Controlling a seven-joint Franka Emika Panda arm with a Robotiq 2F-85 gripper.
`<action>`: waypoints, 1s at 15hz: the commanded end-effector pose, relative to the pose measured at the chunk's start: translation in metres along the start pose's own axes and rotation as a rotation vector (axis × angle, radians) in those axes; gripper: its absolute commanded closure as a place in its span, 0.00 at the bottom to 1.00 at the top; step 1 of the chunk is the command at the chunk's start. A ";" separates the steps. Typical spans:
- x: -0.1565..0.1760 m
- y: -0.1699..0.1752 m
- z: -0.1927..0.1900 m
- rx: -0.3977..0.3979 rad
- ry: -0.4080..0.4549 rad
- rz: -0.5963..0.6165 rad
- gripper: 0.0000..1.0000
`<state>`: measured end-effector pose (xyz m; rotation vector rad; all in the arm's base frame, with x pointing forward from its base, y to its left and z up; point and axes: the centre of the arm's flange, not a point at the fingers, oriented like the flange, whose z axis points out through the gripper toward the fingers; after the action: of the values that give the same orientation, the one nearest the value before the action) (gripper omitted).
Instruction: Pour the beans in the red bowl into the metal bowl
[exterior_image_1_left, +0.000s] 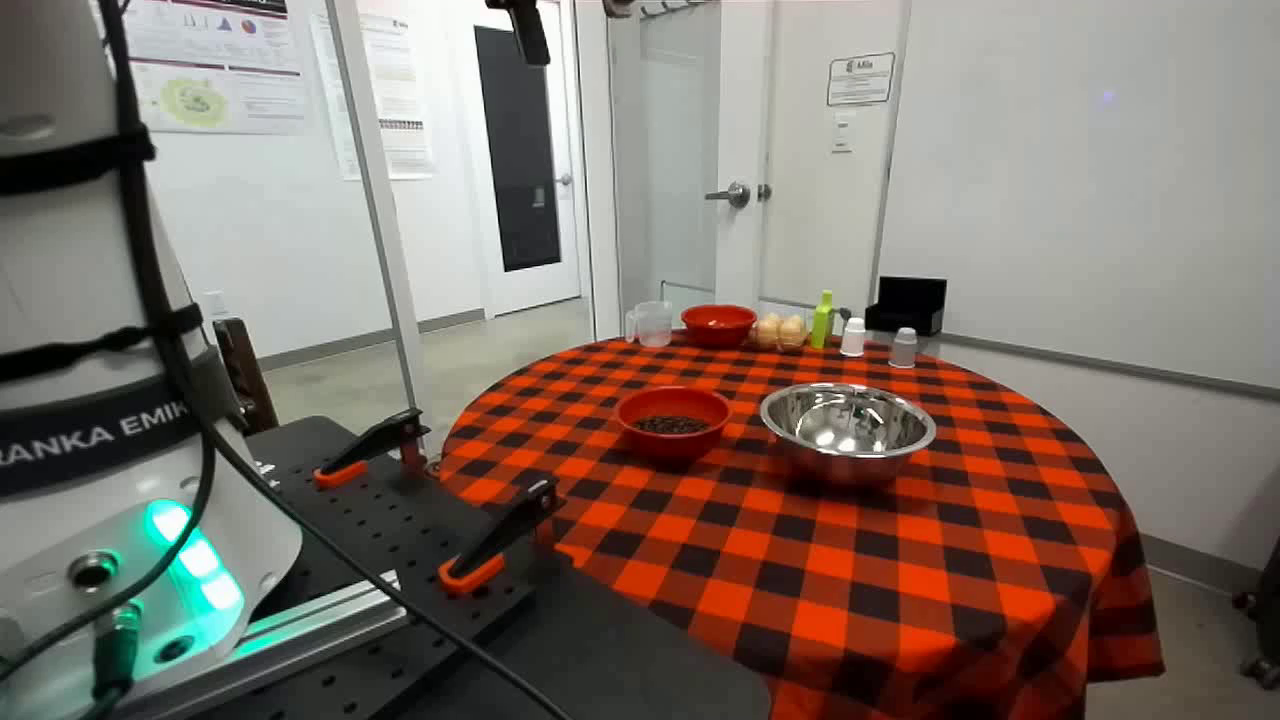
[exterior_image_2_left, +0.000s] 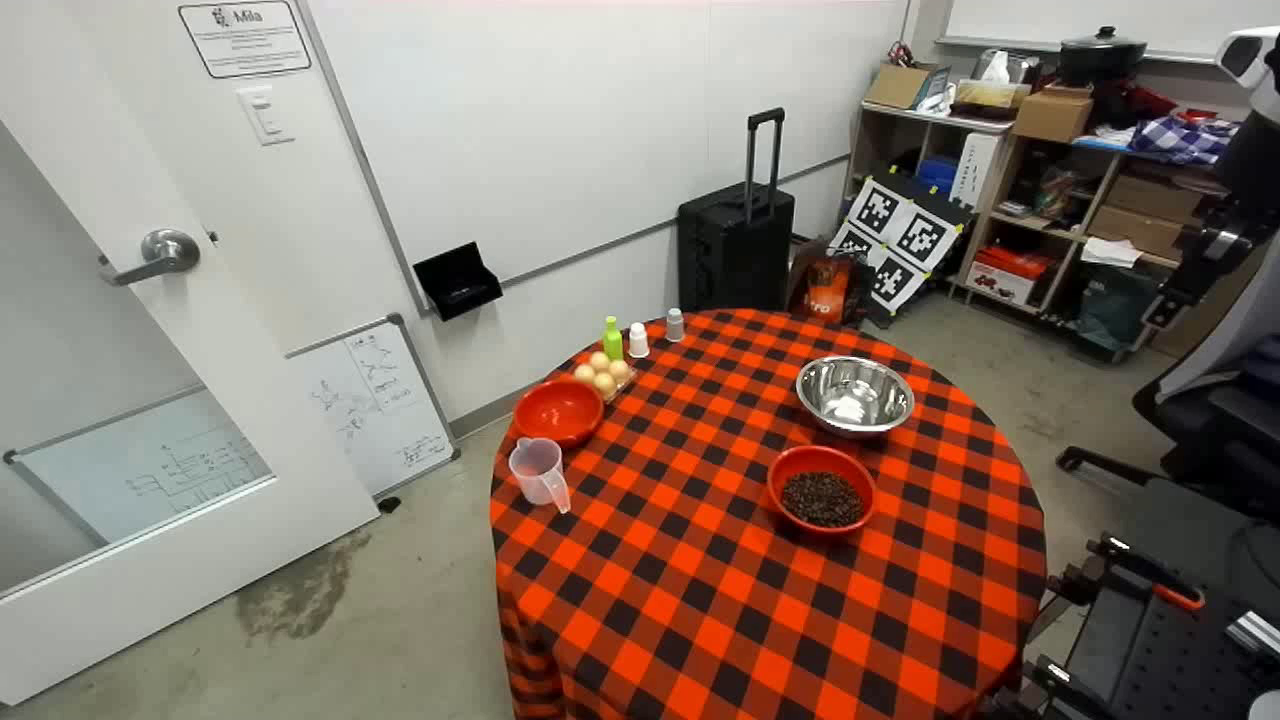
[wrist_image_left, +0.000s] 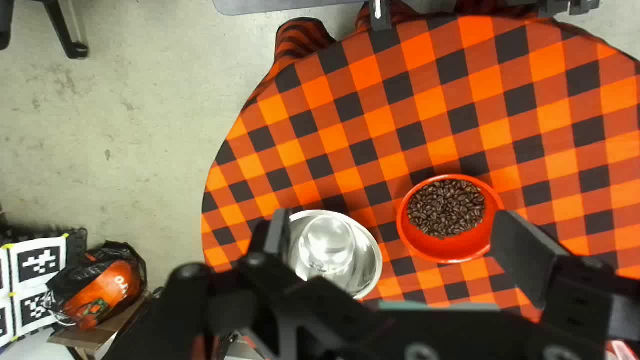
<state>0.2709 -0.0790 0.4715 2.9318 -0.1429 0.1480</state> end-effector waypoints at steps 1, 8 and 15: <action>0.000 0.000 0.002 0.000 -0.005 -0.001 0.00; 0.045 -0.057 0.014 -0.072 -0.048 -0.254 0.00; 0.088 -0.151 0.075 -0.176 -0.046 -0.525 0.00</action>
<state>0.3408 0.0314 0.4040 2.7488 0.4934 -0.0010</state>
